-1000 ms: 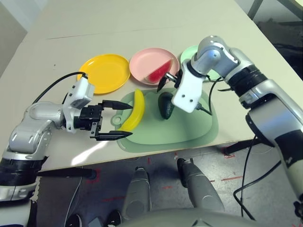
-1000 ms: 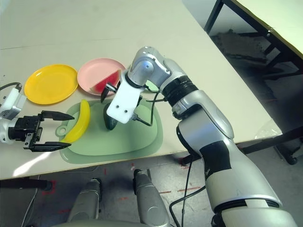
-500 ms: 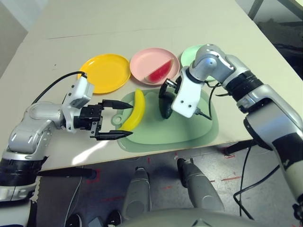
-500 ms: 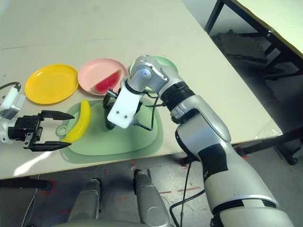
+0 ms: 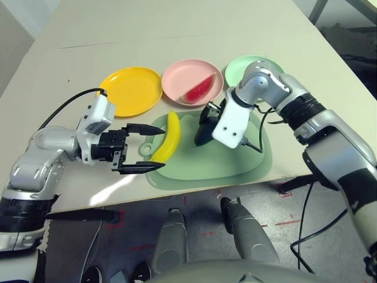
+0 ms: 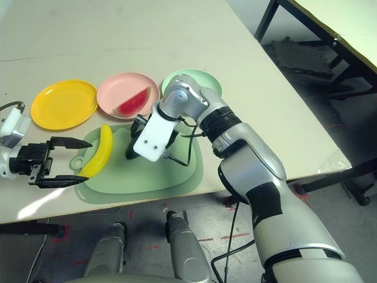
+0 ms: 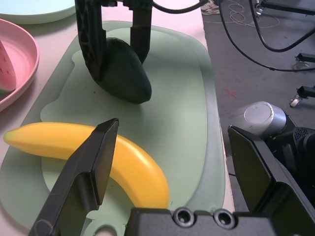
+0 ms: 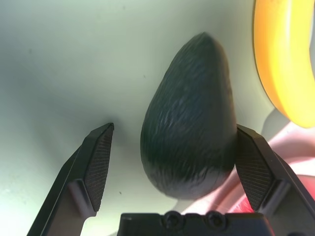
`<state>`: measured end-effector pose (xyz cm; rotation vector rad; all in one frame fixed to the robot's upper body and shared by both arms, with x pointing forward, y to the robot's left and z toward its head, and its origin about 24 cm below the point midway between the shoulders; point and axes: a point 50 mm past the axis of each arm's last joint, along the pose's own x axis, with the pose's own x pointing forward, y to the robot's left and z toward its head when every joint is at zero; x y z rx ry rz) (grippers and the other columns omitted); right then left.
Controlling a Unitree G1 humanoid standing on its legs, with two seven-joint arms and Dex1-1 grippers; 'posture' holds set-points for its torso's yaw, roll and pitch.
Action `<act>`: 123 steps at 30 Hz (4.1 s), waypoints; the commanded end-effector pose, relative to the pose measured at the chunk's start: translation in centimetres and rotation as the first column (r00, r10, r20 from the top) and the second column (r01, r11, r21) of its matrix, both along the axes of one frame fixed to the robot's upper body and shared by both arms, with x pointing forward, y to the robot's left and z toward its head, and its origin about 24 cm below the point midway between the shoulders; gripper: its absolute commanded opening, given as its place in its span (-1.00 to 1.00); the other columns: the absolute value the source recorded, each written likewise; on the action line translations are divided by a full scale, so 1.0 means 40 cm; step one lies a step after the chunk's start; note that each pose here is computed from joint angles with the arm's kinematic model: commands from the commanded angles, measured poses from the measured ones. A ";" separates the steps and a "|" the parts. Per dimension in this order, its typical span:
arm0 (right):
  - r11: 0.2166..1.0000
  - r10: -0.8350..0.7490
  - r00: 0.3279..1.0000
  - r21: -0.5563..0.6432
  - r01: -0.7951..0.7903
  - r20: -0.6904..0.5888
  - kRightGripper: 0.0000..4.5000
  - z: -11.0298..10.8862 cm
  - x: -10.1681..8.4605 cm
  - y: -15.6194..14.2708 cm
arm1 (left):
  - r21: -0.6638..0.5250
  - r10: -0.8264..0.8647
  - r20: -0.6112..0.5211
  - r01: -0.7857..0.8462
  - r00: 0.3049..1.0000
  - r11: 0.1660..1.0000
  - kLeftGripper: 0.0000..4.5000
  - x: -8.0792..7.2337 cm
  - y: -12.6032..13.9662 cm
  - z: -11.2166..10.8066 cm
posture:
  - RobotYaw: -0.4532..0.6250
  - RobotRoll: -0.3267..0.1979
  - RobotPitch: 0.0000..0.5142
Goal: Place the fruits into color-matched plates.
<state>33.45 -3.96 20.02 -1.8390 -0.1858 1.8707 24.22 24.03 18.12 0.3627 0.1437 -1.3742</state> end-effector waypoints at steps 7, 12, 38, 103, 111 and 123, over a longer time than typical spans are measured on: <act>0.996 -0.087 0.994 0.009 0.088 -0.061 0.99 0.002 -0.005 -0.004 | 0.009 -0.016 0.007 0.016 1.000 1.000 1.00 -0.008 -0.004 -0.001 | -0.18 0.25 -0.09; 0.994 -0.113 0.993 -0.001 0.114 -0.045 0.99 0.003 0.002 -0.008 | 0.009 -0.020 0.009 0.020 1.000 1.000 1.00 -0.008 -0.005 -0.001 | -0.18 0.25 -0.09; 0.923 -0.374 0.898 -0.003 0.384 -0.232 0.99 0.026 -0.007 -0.003 | 0.021 -0.035 0.020 0.035 0.999 0.999 1.00 -0.003 -0.007 -0.009 | -0.20 0.25 -0.12; 0.718 -0.665 0.727 0.124 0.685 -0.171 0.30 0.143 0.096 -0.116 | -0.060 0.224 0.116 -0.218 0.968 0.974 1.00 0.068 -0.028 0.002 | -0.26 0.25 -0.14; 0.512 -0.821 0.556 0.266 0.817 -0.128 0.30 0.169 0.168 -0.201 | -0.055 0.244 0.105 -0.240 0.964 0.969 1.00 0.064 -0.032 -0.015 | -0.26 0.25 -0.14; 0.314 -0.919 0.371 0.323 0.893 -0.132 0.30 0.076 0.200 -0.282 | -0.027 0.223 0.095 -0.221 0.970 0.975 1.00 0.055 -0.029 -0.023 | -0.24 0.25 -0.15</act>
